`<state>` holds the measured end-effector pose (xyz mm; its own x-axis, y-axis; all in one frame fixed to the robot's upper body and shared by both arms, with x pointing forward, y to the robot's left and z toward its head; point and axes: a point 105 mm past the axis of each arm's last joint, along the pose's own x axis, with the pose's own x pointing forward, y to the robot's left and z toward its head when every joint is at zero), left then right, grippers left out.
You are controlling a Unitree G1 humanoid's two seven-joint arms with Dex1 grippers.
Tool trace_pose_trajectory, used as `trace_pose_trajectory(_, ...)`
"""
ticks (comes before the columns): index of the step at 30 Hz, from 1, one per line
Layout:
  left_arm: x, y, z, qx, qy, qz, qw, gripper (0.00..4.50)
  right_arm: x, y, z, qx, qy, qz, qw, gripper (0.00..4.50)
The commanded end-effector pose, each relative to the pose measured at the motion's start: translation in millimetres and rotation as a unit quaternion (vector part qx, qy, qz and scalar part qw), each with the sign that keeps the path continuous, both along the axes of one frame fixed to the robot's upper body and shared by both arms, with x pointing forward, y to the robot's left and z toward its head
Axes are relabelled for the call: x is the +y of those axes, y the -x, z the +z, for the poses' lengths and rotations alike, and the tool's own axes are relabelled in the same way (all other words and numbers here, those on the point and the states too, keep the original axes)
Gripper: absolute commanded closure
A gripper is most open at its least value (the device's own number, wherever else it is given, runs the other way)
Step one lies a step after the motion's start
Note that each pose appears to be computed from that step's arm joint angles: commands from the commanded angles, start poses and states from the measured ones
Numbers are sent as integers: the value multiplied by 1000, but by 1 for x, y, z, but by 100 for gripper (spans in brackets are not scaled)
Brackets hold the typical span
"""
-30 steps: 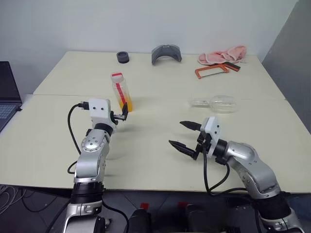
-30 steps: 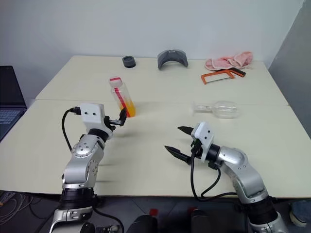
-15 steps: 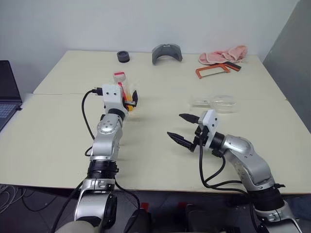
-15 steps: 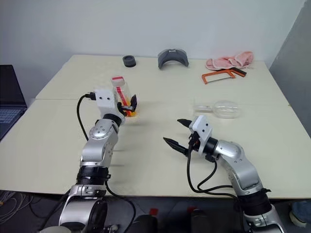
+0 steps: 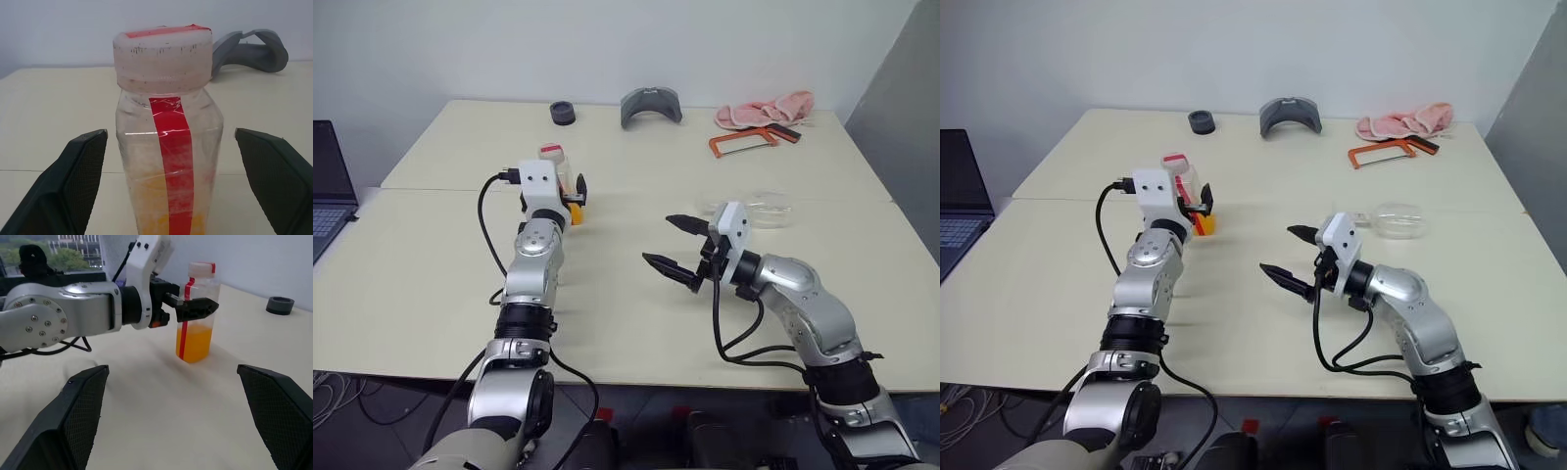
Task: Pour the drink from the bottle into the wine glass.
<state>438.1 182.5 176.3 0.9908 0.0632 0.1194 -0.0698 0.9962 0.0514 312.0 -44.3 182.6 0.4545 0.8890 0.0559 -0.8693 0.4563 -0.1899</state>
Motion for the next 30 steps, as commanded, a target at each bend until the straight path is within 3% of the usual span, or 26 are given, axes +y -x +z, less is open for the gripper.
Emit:
trace_pose_trajectory(1,5,-4,20,-30,-1,13,999,3,3,0,11,-11,-6,14,1000,0)
trace_pose_trajectory(30,-3,-19,36,-40,-25,7,999,3,4,-4,7,-8,-10,5,1000,0)
